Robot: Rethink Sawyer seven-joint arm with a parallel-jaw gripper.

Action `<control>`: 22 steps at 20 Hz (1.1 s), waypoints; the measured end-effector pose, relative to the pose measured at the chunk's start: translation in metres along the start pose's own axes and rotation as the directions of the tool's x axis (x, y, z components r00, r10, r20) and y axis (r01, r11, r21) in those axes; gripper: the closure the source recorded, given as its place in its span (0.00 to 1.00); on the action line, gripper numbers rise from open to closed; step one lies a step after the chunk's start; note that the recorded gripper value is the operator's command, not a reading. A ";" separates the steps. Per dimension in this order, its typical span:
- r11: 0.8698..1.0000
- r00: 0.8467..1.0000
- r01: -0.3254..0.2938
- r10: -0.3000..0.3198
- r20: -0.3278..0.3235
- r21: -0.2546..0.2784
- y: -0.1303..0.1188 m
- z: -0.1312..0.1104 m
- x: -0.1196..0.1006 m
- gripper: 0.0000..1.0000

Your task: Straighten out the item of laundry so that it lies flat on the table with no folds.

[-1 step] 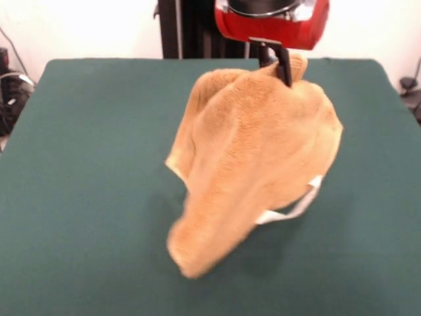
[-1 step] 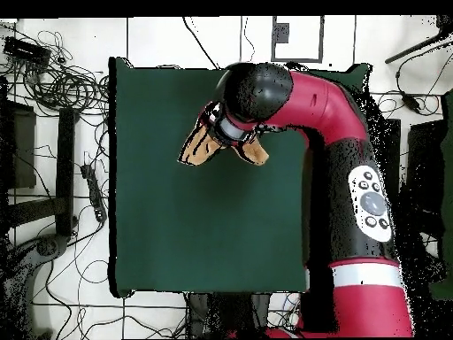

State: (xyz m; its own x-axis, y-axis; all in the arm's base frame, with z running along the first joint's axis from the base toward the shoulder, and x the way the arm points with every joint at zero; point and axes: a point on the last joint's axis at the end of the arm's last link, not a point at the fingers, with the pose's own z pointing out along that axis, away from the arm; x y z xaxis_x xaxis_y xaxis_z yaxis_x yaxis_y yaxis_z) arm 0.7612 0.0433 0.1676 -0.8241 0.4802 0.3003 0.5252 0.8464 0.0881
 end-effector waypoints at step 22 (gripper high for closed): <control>0.999 0.997 0.026 -0.024 0.069 -0.028 0.018 0.029 0.004 1.00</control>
State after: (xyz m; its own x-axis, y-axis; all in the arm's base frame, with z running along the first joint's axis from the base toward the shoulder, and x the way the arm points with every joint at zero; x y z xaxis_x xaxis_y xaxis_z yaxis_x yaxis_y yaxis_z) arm 0.7615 0.0669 0.1430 -0.8491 0.4746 0.2320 0.5095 0.8517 0.1224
